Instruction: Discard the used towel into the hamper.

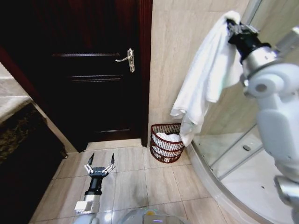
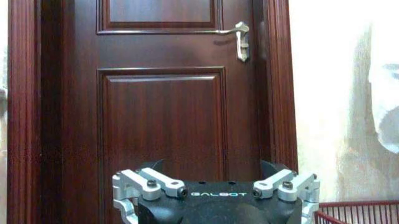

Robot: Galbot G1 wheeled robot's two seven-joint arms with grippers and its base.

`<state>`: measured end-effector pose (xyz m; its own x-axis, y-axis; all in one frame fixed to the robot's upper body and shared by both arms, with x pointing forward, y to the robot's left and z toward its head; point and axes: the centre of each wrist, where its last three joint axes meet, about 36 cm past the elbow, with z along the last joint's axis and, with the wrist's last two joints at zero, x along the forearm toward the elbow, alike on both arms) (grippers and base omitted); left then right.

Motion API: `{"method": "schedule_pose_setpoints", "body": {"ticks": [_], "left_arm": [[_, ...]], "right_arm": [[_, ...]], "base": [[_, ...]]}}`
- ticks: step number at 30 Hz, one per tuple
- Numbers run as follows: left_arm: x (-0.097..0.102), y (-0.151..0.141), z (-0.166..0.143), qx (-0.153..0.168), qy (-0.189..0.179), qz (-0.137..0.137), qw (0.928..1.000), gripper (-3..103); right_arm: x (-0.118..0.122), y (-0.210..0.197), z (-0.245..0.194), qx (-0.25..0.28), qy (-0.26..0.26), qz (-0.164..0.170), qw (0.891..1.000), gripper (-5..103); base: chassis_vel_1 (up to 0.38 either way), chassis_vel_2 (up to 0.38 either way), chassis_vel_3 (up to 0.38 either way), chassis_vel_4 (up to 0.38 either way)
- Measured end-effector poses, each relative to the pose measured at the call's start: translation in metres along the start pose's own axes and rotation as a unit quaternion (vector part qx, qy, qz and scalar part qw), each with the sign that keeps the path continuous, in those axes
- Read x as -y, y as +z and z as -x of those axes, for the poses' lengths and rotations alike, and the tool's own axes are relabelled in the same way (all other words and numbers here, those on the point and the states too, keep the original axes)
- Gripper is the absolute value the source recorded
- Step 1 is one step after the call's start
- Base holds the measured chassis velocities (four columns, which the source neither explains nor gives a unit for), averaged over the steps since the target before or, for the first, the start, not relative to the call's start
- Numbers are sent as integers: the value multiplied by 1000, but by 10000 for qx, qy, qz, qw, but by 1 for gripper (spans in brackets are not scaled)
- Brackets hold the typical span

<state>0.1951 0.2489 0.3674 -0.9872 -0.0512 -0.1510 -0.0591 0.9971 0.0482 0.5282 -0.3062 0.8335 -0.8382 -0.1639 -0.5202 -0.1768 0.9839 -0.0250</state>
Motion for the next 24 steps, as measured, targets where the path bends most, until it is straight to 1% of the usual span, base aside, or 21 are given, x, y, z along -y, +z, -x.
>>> {"method": "schedule_pose_setpoints", "body": {"ticks": [1, 2, 5, 9, 10, 11, 14, 15, 16, 17, 21, 22, 24], "left_arm": [[1, -1, 1, 6, 4, -7, 10000, 100], [1, -1, 1, 6, 4, -7, 10000, 100], [4, -3, 1, 23, 36, -8, 10000, 100], [5, -3, 1, 74, 35, -14, 10000, 100], [5, -3, 2, 113, 31, -20, 9999, 100], [5, -3, 2, 113, 31, -20, 9999, 100], [7, -4, 1, 137, 55, -56, 9999, 100], [8, -5, 1, 136, 59, -61, 9999, 100], [9, -5, 0, 129, 69, -72, 9999, 100], [9, -5, 0, 129, 69, -72, 9999, 100], [11, -5, -1, 181, 126, -113, 9997, 100], [11, -5, -1, 181, 126, -113, 9997, 100], [11, -5, -2, 192, 146, -115, 9996, 100]], "right_arm": [[0, -2, 12, 50, 24, -27, 10000, 9], [0, -2, 12, 50, 24, -27, 10000, 9], [-2, -1, 34, 49, 51, 40, 10000, 9], [-6, 7, 41, -26, 70, 117, 9999, 9], [-7, 19, 41, -131, 96, 133, 9998, 9], [-7, 19, 41, -131, 96, 133, 9998, 9], [-10, 63, 31, -513, 155, 152, 9984, 9], [-11, 69, 29, -553, 162, 149, 9982, 9], [-12, 87, 23, -672, 176, 124, 9975, 9], [-12, 87, 23, -672, 176, 124, 9975, 9], [-22, 126, 14, -906, 167, 120, 9957, 9], [-22, 126, 14, -906, 167, 120, 9957, 9], [-27, 142, 18, -964, 195, 152, 9950, 9]], "base": [[0, 0, 0, 0], [0, 0, 0, 0], [0, 0, 0, 0], [0, 0, 0, 0], [0, 0, 0, 0], [0, 0, 0, 0], [0, 0, 0, 0], [0, 0, 0, 0], [0, 0, 0, 0], [0, 0, 0, 0], [0, 0, 0, 0], [0, 0, 0, 0], [0, 0, 0, 0]]}}
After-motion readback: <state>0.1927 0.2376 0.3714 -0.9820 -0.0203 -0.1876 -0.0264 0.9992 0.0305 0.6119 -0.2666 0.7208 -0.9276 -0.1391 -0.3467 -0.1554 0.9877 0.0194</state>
